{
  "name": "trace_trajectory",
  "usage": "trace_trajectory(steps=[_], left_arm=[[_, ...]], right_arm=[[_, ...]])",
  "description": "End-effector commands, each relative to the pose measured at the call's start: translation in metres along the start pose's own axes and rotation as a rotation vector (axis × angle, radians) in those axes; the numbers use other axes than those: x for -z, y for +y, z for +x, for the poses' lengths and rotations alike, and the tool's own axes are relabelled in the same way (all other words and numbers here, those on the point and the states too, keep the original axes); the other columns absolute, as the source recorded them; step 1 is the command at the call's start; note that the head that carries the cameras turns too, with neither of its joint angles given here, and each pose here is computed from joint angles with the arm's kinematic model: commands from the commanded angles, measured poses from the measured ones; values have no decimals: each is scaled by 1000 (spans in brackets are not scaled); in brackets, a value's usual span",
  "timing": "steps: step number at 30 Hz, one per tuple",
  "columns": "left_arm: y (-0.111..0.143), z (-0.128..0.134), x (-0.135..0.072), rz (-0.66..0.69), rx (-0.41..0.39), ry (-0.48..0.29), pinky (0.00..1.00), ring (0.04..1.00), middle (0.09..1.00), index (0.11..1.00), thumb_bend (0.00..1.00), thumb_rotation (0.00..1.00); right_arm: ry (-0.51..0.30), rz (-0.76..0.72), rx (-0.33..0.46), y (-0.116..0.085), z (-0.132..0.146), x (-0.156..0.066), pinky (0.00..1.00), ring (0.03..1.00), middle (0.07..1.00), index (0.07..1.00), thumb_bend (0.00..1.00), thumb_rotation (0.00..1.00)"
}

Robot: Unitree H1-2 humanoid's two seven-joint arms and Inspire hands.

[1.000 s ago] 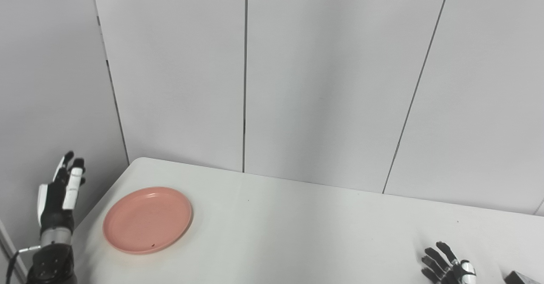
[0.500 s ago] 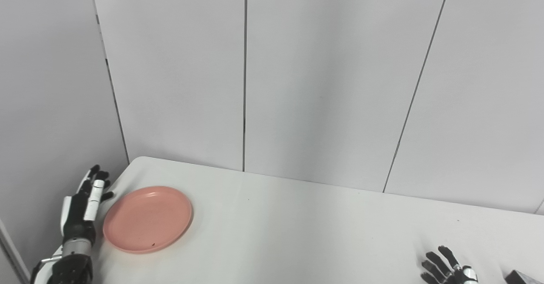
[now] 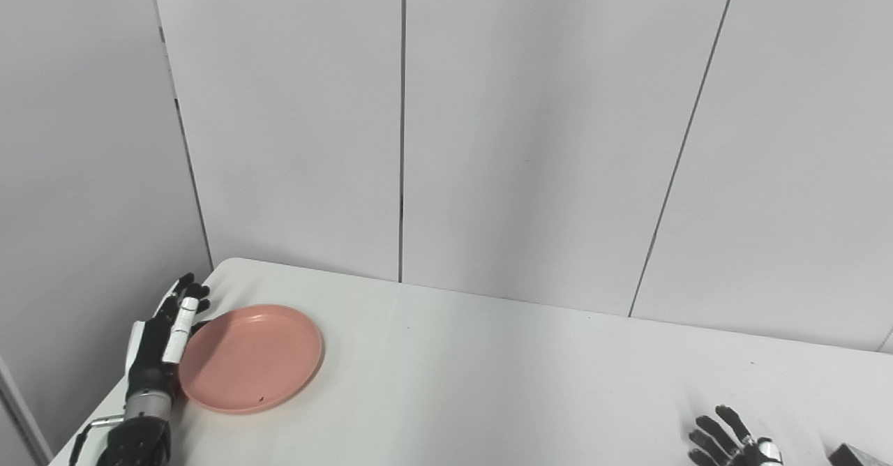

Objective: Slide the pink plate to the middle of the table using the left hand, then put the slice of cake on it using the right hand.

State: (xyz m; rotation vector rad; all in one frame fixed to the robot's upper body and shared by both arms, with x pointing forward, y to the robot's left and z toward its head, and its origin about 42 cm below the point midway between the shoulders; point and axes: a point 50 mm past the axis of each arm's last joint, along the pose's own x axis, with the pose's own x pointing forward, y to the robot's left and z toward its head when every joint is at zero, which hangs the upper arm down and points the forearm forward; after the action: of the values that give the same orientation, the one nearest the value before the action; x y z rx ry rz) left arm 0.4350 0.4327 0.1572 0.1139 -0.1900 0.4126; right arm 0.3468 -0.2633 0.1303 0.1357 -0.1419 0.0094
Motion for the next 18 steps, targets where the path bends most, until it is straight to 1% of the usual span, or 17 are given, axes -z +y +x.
trace_trajectory(steps=[1, 2, 5, 6, 9, 11, 13, 15, 18], left_arm=[[-8, -4, 1, -22, 30, 1, 697, 858, 859, 881, 779, 895], [-10, -5, 1, -36, 40, 2, 696, 859, 862, 882, 779, 892], [-14, -7, 0, -62, 60, 7, 716, 873, 872, 880, 837, 870], [-17, -7, -1, -63, 68, 6, 717, 874, 872, 880, 840, 869], [-24, -9, -3, -71, 89, -1, 674, 859, 862, 879, 883, 873], [-29, -10, -4, -82, 108, -9, 670, 858, 858, 881, 893, 871], [-35, -11, -7, -97, 122, -16, 680, 845, 838, 865, 885, 862], [-42, -11, -10, -119, 134, -21, 690, 844, 834, 870, 872, 850], [-51, -10, -15, -143, 147, -23, 689, 843, 854, 883, 915, 842]], right_arm=[[47, 5, 3, 2, -6, 8, 818, 822, 825, 877, 722, 1000], [47, 4, 2, 2, -5, 8, 817, 823, 826, 877, 723, 1000], [47, 2, 1, 1, -5, 8, 809, 820, 826, 874, 714, 1000], [47, 2, 1, 1, -5, 8, 809, 820, 826, 874, 713, 1000], [48, 5, 3, 2, -5, 8, 803, 815, 822, 873, 719, 1000], [50, 8, 2, 4, -5, 9, 801, 813, 819, 874, 723, 1000], [52, 8, 2, 4, -4, 10, 801, 817, 827, 881, 728, 1000], [52, 9, 3, 5, -4, 10, 802, 817, 826, 879, 724, 1000], [49, 7, 0, 6, -4, 11, 811, 823, 831, 876, 697, 1000]])
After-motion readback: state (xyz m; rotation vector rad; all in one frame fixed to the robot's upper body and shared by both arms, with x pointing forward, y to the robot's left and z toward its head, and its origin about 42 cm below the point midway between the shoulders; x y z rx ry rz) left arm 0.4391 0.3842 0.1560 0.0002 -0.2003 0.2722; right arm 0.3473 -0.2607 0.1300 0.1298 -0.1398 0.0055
